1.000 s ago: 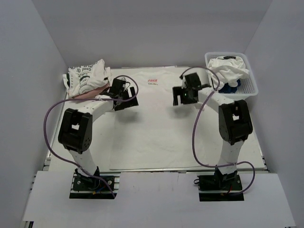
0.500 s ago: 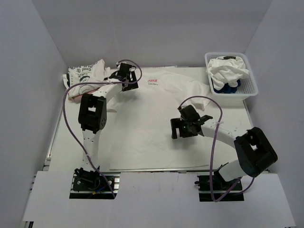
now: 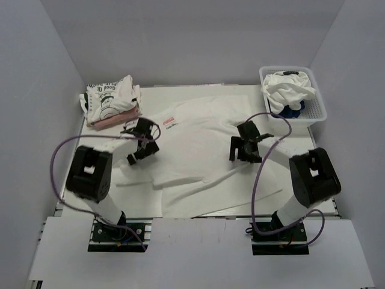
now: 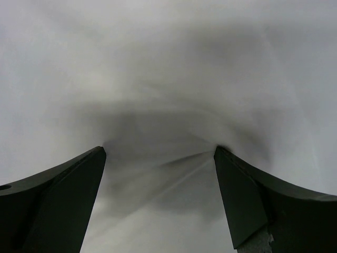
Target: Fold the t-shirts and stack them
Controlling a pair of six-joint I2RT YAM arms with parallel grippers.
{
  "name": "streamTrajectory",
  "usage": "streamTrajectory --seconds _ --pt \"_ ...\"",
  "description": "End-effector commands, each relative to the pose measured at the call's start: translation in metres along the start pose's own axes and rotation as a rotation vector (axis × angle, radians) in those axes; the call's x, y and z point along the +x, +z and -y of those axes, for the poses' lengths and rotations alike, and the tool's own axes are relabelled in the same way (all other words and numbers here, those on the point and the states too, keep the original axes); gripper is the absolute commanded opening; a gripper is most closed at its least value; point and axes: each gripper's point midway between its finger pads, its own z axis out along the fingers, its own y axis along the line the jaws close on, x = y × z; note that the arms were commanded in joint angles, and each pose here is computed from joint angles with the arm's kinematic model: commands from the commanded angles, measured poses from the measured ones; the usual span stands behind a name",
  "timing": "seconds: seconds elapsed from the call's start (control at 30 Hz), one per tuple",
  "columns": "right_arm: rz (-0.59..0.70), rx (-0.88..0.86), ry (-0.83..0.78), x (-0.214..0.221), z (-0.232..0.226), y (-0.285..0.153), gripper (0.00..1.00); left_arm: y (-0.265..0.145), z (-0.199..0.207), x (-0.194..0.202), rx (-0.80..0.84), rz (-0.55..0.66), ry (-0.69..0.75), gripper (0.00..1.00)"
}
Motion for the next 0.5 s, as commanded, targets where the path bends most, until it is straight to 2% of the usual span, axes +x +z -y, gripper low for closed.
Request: streamTrajectory --seconds 0.0,0.03,0.07,0.1,0.13,0.2,0.23,0.33,0.37,0.4,0.47 --pt "-0.113 0.170 0.028 0.004 0.047 0.032 0.90 -0.044 -0.051 0.121 0.006 -0.317 -0.066 1.00" --pt "-0.130 0.182 0.031 0.000 0.052 0.037 0.90 -0.058 -0.061 0.159 0.068 -0.429 -0.063 1.00" --pt "-0.146 0.190 0.054 -0.006 0.059 0.040 0.90 -0.070 -0.060 0.168 0.120 -0.442 -0.060 1.00" --pt "-0.100 0.176 0.073 -0.045 0.055 0.037 0.90 -0.090 -0.052 0.163 0.228 -0.406 -0.069 1.00" --pt "-0.130 0.188 0.032 -0.044 0.059 0.052 0.90 -0.104 -0.052 0.179 0.296 -0.465 -0.065 1.00" --pt "-0.033 0.113 0.039 -0.098 0.042 0.060 0.90 -0.132 -0.038 0.178 0.439 -0.458 -0.019 1.00" --pt "0.028 0.080 -0.015 -0.127 0.035 0.057 0.90 -0.153 -0.030 0.164 0.534 -0.406 -0.006 1.00" --pt "0.164 -0.046 -0.094 -0.190 -0.002 0.046 0.90 -0.186 -0.010 0.137 0.680 -0.291 0.086 1.00" --pt "0.171 -0.059 -0.108 -0.197 -0.006 0.042 0.90 -0.190 -0.006 0.130 0.688 -0.257 0.090 1.00" --pt "0.236 -0.080 -0.159 -0.217 -0.018 0.017 0.90 -0.191 0.001 0.114 0.690 -0.193 0.107 1.00" --pt "0.281 -0.082 -0.181 -0.224 -0.025 0.002 0.90 -0.181 0.021 0.095 0.689 -0.140 0.130 1.00"
